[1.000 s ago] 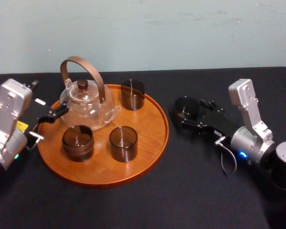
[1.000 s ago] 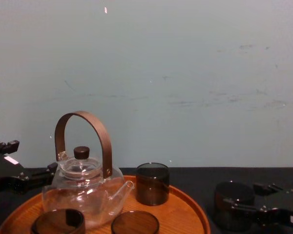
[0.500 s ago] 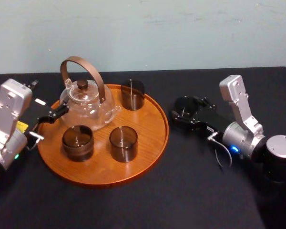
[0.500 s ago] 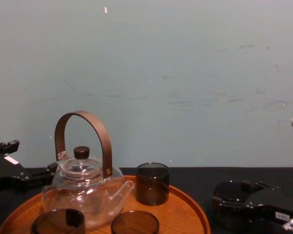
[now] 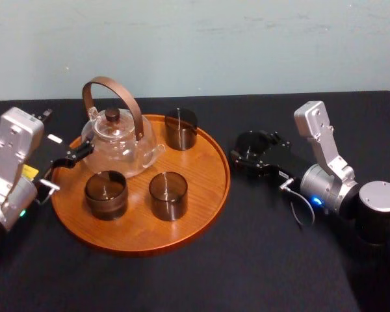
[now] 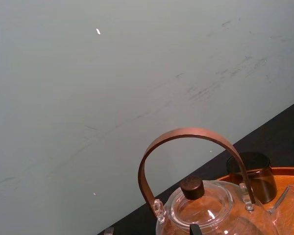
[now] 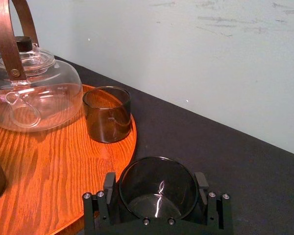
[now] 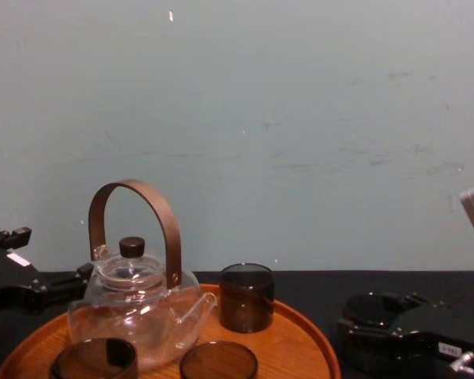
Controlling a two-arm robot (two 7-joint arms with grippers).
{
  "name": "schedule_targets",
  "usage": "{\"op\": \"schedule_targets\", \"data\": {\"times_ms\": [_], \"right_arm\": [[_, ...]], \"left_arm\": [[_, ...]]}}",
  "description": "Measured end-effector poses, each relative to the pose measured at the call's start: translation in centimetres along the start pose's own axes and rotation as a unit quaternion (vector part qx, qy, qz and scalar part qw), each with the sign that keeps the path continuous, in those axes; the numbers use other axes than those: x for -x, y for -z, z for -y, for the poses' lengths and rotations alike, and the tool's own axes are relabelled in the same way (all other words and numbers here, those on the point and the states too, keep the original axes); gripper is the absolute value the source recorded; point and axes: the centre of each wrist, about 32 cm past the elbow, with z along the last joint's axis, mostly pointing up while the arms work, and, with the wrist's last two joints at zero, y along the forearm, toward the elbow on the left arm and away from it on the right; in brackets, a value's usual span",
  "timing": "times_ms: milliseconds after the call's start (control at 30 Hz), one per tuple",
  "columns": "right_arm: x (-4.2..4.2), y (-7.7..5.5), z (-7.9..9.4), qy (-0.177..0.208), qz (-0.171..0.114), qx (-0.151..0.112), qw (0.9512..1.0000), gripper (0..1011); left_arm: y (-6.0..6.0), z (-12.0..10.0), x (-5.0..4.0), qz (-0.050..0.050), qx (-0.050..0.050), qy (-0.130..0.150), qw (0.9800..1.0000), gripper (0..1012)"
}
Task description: Pick up the glass from the table and place it on the tray.
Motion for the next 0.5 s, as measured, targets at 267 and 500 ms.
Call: {"op": "schedule_targets", "data": {"times_ms": [267, 500], "right_arm": [[0.0, 0.02, 0.05, 0.0, -0.001, -0.001, 1.0, 930], [-0.01, 0.01, 0.07, 0.001, -0.001, -0.001, 1.0, 906]], "left_arm": [[0.0, 0.0, 0.0, 0.0, 0.0, 0.0, 1.0, 1002], [0.0, 0.0, 0.0, 0.0, 0.0, 0.0, 1.0, 1001]]}}
